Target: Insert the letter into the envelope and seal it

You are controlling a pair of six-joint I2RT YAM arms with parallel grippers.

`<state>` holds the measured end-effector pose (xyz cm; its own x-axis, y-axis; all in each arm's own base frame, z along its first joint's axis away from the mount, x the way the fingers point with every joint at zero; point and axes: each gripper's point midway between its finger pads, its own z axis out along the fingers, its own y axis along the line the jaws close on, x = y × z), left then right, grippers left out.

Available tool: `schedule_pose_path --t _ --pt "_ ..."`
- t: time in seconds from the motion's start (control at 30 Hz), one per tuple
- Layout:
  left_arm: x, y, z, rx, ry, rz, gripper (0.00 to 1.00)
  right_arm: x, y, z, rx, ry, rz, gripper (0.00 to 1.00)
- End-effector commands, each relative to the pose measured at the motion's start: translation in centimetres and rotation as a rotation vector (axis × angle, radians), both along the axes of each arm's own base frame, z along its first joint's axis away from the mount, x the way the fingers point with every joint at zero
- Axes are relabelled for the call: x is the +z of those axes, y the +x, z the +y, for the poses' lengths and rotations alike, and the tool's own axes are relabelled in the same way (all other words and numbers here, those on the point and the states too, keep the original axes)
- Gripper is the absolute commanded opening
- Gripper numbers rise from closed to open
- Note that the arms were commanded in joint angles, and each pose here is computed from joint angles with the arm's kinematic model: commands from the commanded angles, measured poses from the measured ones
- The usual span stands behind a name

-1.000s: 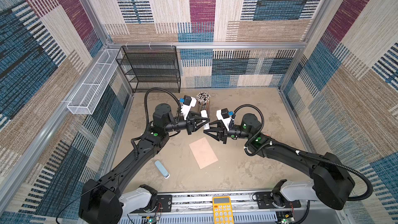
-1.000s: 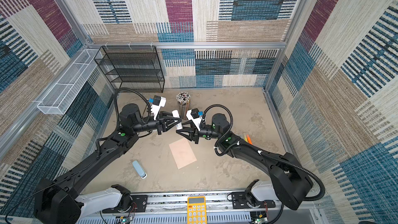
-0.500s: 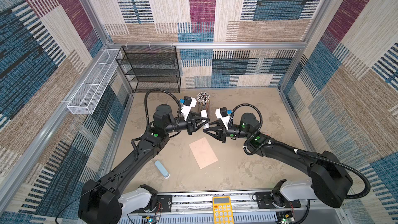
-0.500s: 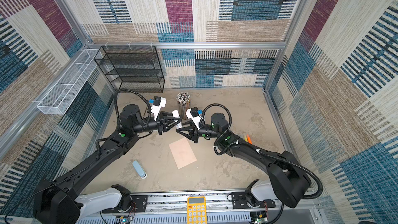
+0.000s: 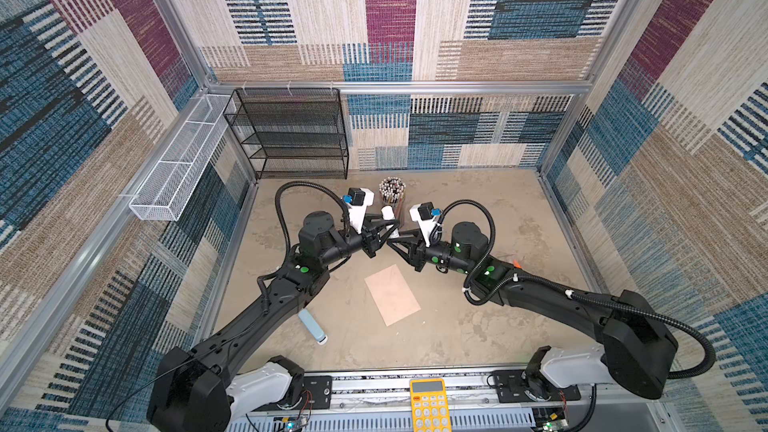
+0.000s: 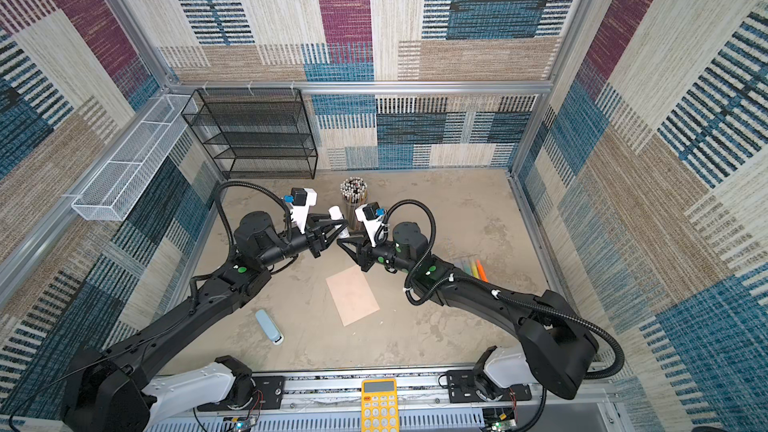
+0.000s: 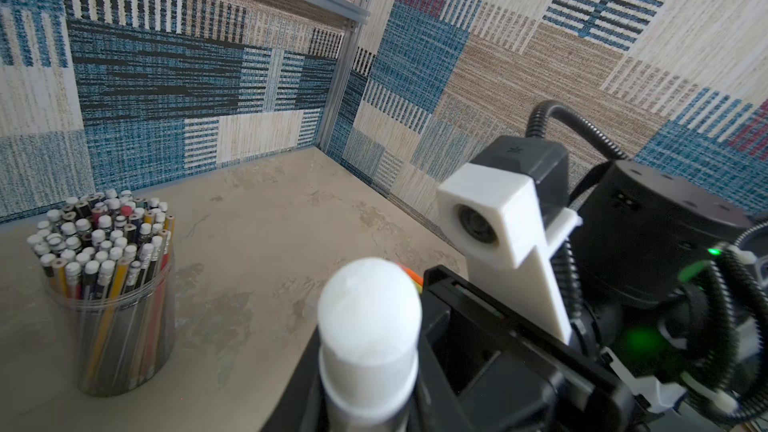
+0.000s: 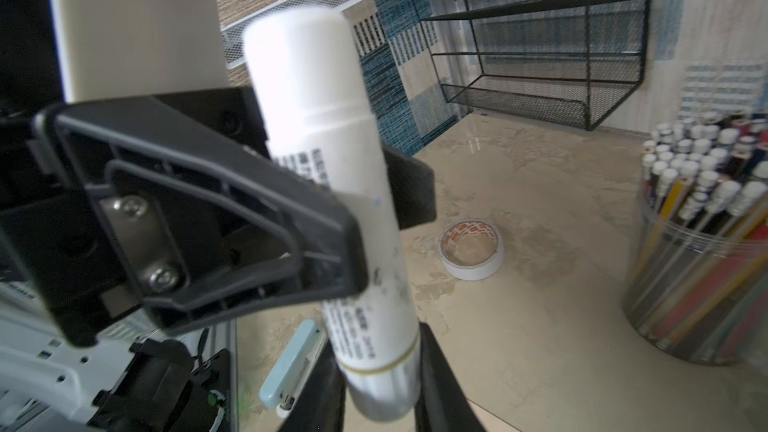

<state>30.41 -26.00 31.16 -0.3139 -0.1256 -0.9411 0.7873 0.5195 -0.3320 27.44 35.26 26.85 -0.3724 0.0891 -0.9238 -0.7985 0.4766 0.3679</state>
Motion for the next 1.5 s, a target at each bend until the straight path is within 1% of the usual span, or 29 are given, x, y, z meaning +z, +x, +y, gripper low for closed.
schedule_pose_path --t 0.0,0.2,0.3,0.37,0.4,0.5,0.57,0.67,0.73,0.83,0.93,0.97,1.03,1.1,1.13,1.2,1.3,1.47 --pt "-1.6 1.6 0.7 0.106 0.049 0.041 0.0 4.7 1.0 -0.3 -0.151 0.092 -0.148 0.16" --pt "-2.1 2.6 1.1 0.18 0.049 0.077 0.0 4.4 1.4 -0.4 -0.325 0.06 -0.187 0.18" --pt "-2.5 3.0 1.2 0.204 0.046 0.097 0.0 4.0 1.4 0.2 -0.362 0.012 -0.207 0.22" --pt "-2.5 3.0 1.2 0.206 0.041 0.1 0.0 3.6 1.3 0.5 -0.357 -0.005 -0.208 0.25" --pt "-2.4 3.0 1.2 0.204 0.038 0.099 0.0 3.3 1.3 0.5 -0.354 -0.013 -0.207 0.28" --pt "-1.5 2.6 1.2 0.17 0.008 0.072 0.0 2.1 0.8 0.4 -0.325 -0.052 -0.223 0.42" --pt "-0.6 2.6 1.5 0.137 -0.027 0.063 0.0 0.8 0.3 0.3 -0.295 -0.084 -0.236 0.47" --pt "0.7 2.2 1.5 0.053 -0.053 0.048 0.0 -0.6 -1.1 0.4 -0.197 -0.119 -0.258 0.51" --pt "1.4 1.6 1.4 -0.013 -0.064 0.029 0.0 -1.0 -2.1 0.3 -0.112 -0.108 -0.266 0.52" --pt "2.0 0.8 1.3 -0.089 -0.083 0.001 0.0 -0.6 -3.1 -0.5 0.012 -0.058 -0.268 0.54" --pt "2.2 -0.1 0.8 -0.176 -0.095 -0.01 0.0 -0.2 -2.9 -2.0 0.11 0.008 -0.247 0.54" --pt "2.2 -0.5 0.5 -0.218 -0.099 -0.009 0.0 0.0 -3.3 -2.3 0.172 0.03 -0.251 0.55" --pt "2.3 -1.2 0.0 -0.276 -0.108 -0.009 0.0 0.3 -3.8 -2.5 0.27 0.051 -0.259 0.55" --pt "2.1 -1.5 -0.2 -0.314 -0.124 -0.005 0.0 0.4 -4.7 -2.2 0.396 0.062 -0.262 0.55" --pt "2.6 -1.8 -0.3 -0.333 -0.135 -0.033 0.0 0.4 -5.0 -2.1 0.438 0.065 -0.261 0.55" --pt "2.6 -2.2 -0.5 -0.364 -0.144 -0.035 0.0 0.3 -5.7 -1.8 0.522 0.074 -0.257 0.56" --pt "2.4 -2.4 -0.5 -0.382 -0.148 -0.039 0.0 0.2 -5.7 -1.6 0.57 0.081 -0.249 0.57" --pt "2.4 -2.7 -0.6 -0.401 -0.15 -0.041 0.0 1.0 -5.2 -1.8 0.544 0.107 -0.282 0.58"
